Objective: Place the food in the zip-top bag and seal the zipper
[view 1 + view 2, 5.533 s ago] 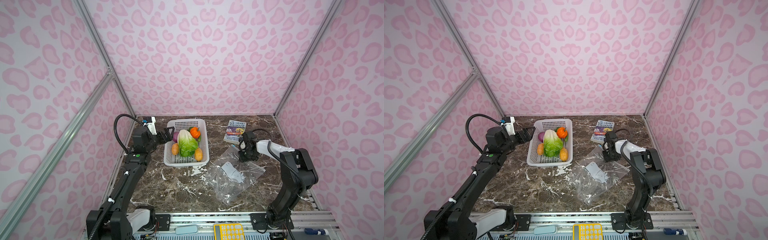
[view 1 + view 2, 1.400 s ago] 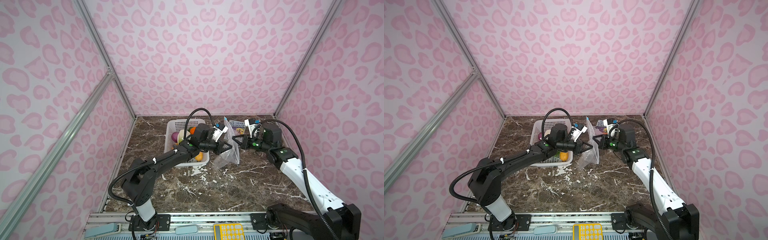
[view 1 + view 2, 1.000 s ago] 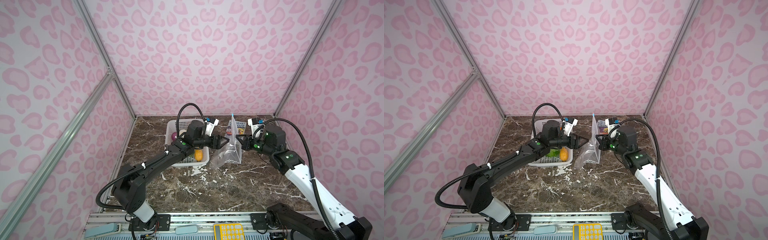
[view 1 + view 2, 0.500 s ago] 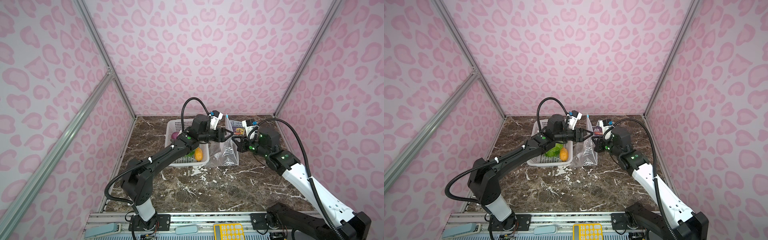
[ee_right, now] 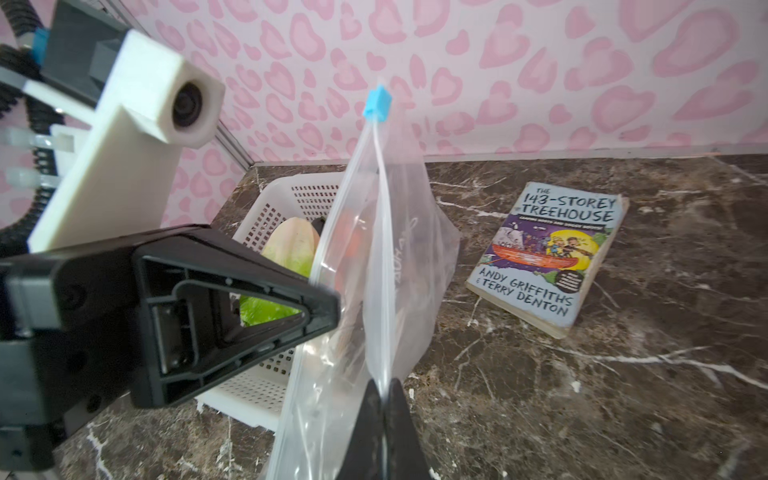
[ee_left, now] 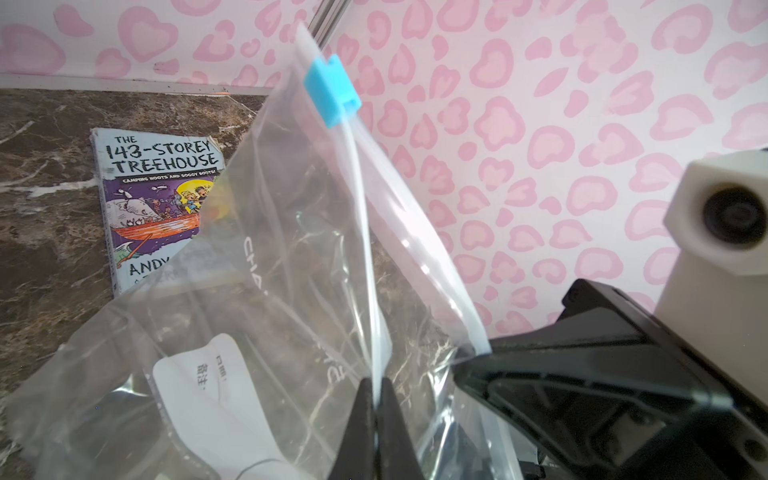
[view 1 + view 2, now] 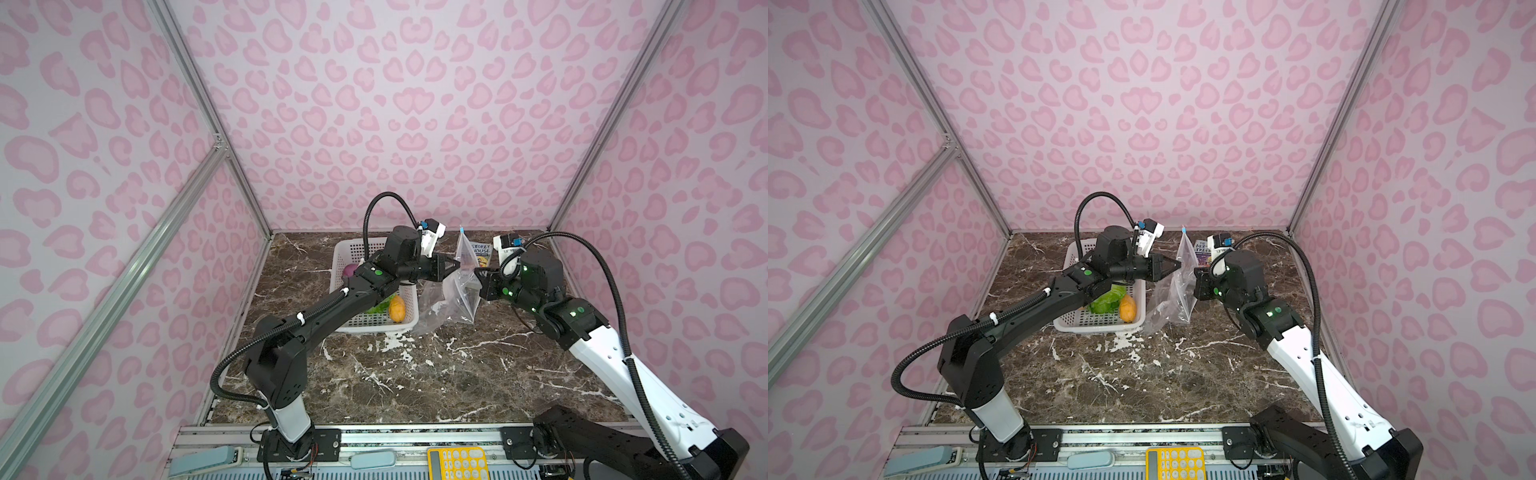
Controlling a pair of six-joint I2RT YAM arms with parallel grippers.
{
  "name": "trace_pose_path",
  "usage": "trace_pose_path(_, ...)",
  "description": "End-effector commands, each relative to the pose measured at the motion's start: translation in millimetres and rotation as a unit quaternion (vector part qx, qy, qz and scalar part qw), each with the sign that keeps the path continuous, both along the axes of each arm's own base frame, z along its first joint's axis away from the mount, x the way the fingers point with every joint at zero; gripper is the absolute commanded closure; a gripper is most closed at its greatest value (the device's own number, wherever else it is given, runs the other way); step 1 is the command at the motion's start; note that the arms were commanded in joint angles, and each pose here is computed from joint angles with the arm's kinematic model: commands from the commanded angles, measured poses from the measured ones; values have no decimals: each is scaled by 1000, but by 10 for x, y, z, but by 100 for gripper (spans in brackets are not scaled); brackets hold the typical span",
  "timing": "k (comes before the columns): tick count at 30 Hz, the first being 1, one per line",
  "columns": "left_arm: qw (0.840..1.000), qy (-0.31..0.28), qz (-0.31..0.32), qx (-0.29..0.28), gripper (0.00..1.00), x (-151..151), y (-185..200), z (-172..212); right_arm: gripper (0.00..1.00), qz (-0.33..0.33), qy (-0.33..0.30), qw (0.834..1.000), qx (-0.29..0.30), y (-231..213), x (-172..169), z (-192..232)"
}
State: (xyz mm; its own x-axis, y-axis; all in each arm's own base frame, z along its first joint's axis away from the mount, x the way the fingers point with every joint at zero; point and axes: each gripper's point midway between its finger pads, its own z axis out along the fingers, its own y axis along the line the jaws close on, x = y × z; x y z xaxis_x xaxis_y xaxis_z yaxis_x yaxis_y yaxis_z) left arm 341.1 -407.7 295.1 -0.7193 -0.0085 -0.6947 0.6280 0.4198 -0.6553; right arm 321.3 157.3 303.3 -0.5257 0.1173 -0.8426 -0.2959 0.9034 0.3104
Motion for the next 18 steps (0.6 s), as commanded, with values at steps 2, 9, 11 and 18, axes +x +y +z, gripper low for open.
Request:
trace_pose_path(2,1000,-25,-2,-9,97,-33,31,264,100,-69,-19,995,-63,-330,25,126)
trace_pose_path(9,997,-29,-39,-64,97,-252,11,697,100,-117,-61,985,-114,-615,-32,535)
trace_pose_path(11,998,-30,-28,-56,97,-233,35,630,100,-112,-51,985,-123,-603,-18,466)
trace_pose_path(18,999,5,-17,-38,97,-257,26,319,100,-53,27,994,-90,-274,55,-136)
